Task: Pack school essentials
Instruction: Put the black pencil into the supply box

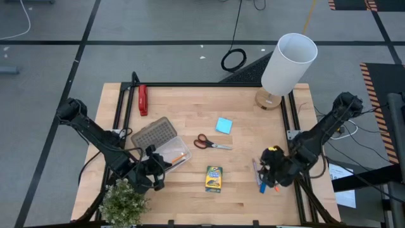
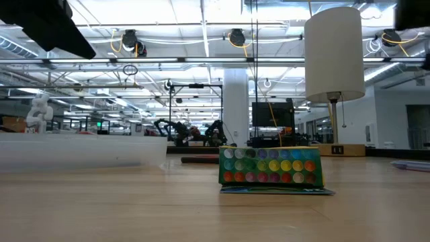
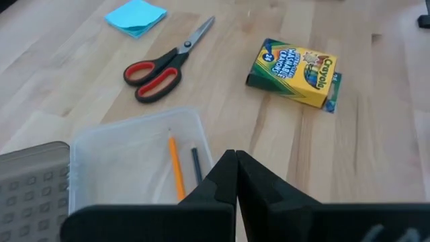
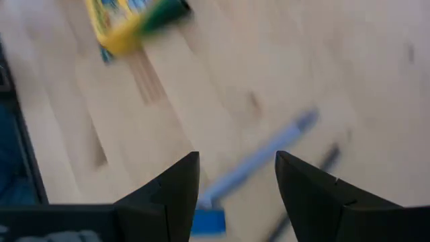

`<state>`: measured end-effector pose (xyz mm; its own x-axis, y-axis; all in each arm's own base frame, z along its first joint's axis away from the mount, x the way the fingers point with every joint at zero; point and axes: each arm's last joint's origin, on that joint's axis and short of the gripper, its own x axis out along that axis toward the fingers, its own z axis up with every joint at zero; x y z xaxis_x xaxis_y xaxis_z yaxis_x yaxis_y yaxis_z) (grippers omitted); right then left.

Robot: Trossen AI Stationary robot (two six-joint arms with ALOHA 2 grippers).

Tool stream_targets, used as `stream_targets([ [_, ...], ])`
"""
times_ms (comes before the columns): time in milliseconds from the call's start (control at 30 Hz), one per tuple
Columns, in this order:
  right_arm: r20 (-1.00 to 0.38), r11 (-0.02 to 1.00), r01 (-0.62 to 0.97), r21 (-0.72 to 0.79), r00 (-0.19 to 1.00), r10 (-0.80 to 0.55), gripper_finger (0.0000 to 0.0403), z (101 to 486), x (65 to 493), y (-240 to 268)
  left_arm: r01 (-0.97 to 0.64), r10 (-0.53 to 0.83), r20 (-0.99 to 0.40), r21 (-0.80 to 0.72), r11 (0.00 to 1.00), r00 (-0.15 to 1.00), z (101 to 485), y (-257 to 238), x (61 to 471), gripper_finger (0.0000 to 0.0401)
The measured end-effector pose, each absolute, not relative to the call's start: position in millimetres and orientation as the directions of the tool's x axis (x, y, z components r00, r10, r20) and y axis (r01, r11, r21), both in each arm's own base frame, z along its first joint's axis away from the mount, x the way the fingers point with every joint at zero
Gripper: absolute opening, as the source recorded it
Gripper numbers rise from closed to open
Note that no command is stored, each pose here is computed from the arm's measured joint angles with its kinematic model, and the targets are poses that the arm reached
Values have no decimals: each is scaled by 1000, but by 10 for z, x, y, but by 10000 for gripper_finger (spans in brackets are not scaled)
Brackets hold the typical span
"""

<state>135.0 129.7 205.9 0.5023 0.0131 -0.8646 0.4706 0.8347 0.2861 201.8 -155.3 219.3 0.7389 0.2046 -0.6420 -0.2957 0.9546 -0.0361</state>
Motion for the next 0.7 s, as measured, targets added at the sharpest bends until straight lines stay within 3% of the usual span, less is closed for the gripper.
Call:
stream_targets([
  [367, -991, 774, 627, 82, 137, -6, 187, 1743, 1133, 1488, -302, 209, -629, -42, 952, 749, 2208, -1520, 2072, 8],
  [700, -994, 735, 677, 46, 105, -34, 187, 1605, 1213, 1540, -302, 209, -629, -43, 952, 749, 2208, -1520, 2073, 13],
])
